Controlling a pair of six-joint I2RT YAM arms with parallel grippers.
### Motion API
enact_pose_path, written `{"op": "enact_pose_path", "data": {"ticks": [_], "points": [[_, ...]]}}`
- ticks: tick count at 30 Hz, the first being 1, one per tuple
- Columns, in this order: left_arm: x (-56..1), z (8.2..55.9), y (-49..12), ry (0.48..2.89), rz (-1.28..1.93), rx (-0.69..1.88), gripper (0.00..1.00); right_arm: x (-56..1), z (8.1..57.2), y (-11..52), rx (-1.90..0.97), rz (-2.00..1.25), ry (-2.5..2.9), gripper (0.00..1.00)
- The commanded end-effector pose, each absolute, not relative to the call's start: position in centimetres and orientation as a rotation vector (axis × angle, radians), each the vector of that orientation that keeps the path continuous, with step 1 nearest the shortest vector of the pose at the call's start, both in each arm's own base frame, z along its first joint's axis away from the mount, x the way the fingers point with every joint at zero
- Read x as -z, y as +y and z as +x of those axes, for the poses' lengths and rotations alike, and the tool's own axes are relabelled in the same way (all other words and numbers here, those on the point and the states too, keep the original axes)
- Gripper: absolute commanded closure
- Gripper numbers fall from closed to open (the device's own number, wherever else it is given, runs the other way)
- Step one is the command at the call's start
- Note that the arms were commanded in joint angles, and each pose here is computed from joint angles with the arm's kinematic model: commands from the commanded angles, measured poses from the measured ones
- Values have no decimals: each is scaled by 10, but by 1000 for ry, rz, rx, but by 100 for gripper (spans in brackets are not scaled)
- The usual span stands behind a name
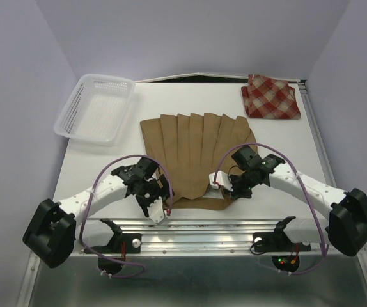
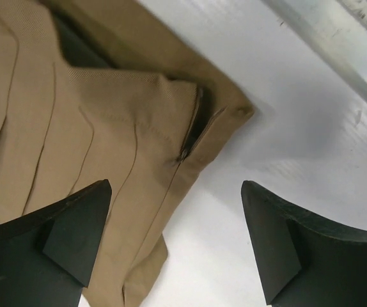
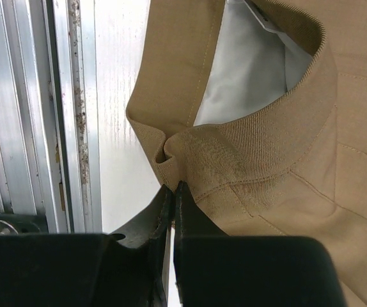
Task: Fold and stack the skirts
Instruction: Flatten the skirt out
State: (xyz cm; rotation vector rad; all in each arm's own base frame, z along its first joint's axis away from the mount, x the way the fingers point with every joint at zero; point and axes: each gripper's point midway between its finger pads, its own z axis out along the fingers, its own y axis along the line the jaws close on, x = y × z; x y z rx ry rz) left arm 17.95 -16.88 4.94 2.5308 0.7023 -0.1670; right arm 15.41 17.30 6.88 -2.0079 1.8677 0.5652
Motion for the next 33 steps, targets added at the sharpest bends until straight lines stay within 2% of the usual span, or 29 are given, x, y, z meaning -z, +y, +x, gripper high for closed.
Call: {"op": "enact_pose_path", "data": {"ticks": [1,6,11,12,14,15,16,19,22,25,28,33], "points": [[-51,177,-188,478,2612,161,13,-74,153,174,-587,-2034,1848,99],[-43,171,-203,414,2659,198,21,-72,150,171,-586,-2050,1849,99],[-33,152,-210,355,2670,241,41,-70,148,166,-564,-2060,1848,99],[-32,151,-212,373,2665,244,48,-71,148,166,-558,-2056,1849,99],[-30,155,-218,432,2651,253,67,-73,149,164,-539,-2039,1863,99],[-29,157,-217,569,2630,274,78,-76,151,162,-510,-2022,1863,99],[-35,165,-223,655,2579,265,100,-79,153,161,-492,-2006,1870,99],[-72,183,-226,933,2374,325,100,-101,166,153,-422,-1891,1883,99],[-137,230,-200,1218,2002,309,100,-138,188,137,-375,-1705,1896,99],[-205,257,-177,1339,1609,240,100,-182,205,129,-351,-1524,1875,99],[-274,268,-165,1356,1208,215,100,-223,227,134,-327,-1356,1847,99],[-360,280,-138,1370,754,208,100,-334,283,121,-184,-1084,1710,99]]}}
